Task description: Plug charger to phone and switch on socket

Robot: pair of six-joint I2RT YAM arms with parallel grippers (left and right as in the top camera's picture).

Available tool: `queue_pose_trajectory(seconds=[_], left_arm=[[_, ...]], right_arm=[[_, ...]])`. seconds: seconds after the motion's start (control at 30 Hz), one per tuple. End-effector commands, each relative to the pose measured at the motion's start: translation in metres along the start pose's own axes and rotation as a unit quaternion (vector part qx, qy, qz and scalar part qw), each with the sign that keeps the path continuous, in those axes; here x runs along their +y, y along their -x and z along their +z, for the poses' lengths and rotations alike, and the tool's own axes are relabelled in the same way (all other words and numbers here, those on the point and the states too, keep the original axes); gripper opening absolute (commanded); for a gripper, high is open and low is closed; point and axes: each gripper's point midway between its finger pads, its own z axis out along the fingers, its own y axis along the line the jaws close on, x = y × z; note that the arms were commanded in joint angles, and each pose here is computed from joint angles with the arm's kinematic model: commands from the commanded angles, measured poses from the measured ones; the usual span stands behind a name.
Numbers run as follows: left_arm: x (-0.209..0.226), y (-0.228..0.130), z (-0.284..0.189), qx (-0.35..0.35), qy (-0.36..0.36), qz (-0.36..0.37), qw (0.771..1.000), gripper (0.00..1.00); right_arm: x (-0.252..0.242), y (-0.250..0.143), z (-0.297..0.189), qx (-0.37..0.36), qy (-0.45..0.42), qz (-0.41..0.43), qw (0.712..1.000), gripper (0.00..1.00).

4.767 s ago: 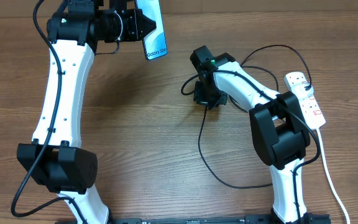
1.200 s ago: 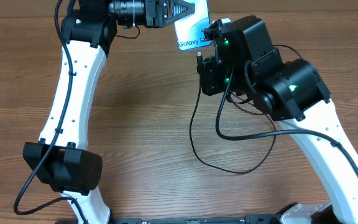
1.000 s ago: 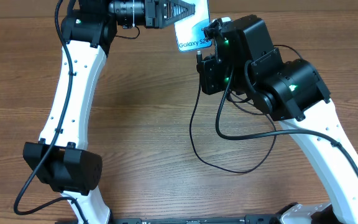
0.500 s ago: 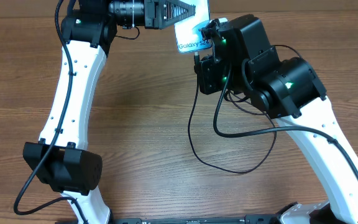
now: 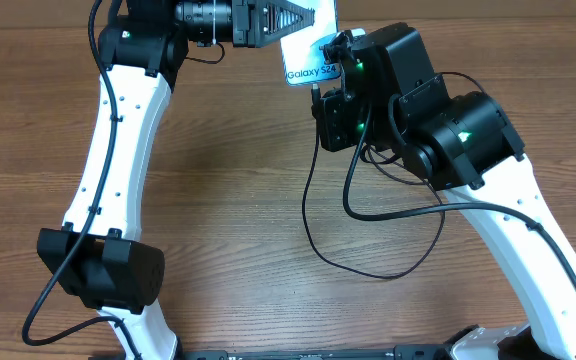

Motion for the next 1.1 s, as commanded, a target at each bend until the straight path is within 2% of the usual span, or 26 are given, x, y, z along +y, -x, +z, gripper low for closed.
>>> queue_pose_trajectory(seconds=[0.0, 1.07], left_arm=[[-0.0074, 0.0020, 0.0017, 0.000, -0.004, 0.025, 1.000, 0.04], [-0.0104, -0.0003, 0.0013, 0.006, -0.014, 0.035, 0.999, 0.04]], right_arm=[[0.0034, 0.0025, -0.0016, -0.005, 0.006, 0.001, 1.000, 0.04], [0.0053, 0.0095, -0.0018, -0.019, 0.009, -0.001, 1.000, 0.04]])
